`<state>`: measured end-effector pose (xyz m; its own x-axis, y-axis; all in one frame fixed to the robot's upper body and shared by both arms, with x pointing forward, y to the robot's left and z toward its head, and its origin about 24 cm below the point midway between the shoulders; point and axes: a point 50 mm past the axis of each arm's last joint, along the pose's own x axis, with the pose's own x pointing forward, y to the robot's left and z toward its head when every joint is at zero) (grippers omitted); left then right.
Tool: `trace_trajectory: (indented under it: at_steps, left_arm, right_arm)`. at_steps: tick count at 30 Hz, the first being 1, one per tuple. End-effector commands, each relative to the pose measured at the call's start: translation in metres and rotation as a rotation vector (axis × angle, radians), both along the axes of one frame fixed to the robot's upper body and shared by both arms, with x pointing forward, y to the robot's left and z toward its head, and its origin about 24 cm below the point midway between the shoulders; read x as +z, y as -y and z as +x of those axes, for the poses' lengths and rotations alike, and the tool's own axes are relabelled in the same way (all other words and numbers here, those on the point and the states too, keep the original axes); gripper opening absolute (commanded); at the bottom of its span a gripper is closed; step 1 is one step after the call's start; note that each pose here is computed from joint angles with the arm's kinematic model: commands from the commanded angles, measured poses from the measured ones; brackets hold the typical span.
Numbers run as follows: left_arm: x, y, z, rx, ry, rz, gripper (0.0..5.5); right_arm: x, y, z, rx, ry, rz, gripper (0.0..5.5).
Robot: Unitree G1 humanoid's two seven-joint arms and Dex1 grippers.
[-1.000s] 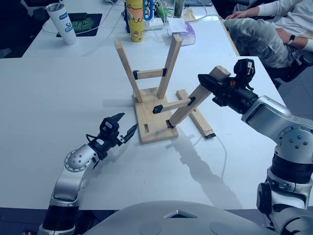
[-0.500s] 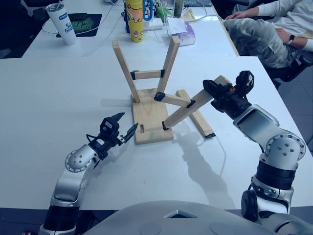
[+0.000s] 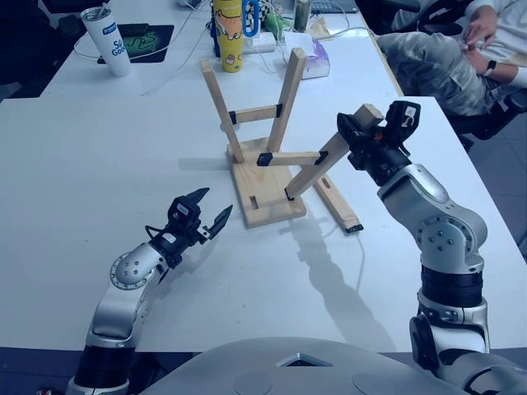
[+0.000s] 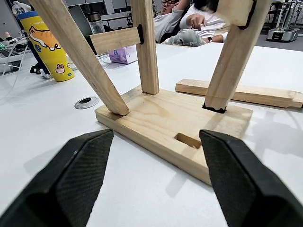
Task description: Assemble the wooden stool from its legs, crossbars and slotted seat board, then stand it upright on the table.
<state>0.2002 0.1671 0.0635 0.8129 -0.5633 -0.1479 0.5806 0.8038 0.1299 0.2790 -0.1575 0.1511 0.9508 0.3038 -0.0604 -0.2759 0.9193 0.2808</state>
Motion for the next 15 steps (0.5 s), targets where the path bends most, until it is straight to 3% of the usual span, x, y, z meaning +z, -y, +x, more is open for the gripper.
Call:
trace_trajectory:
  at_steps: [1,6,14,15]
  left_arm:
    - [0.002,0.002,0.003,-0.021,0.014,0.018,3.36]
    - [0.002,0.002,0.005,-0.034,0.015,0.024,3.36]
    - [0.002,0.004,0.009,-0.042,0.022,0.025,3.36]
    - [0.002,0.004,0.009,-0.041,0.023,0.026,3.36]
  right_arm:
    - [-0.044,0.011,-0.004,-0.045,-0.112,-0.273,1.03]
    - [-0.045,0.002,0.0,0.055,-0.052,-0.367,1.04]
    - [-0.034,-0.004,0.007,0.072,-0.017,-0.274,1.05]
    - [-0.031,-0.003,0.008,0.061,0.001,-0.265,1.34]
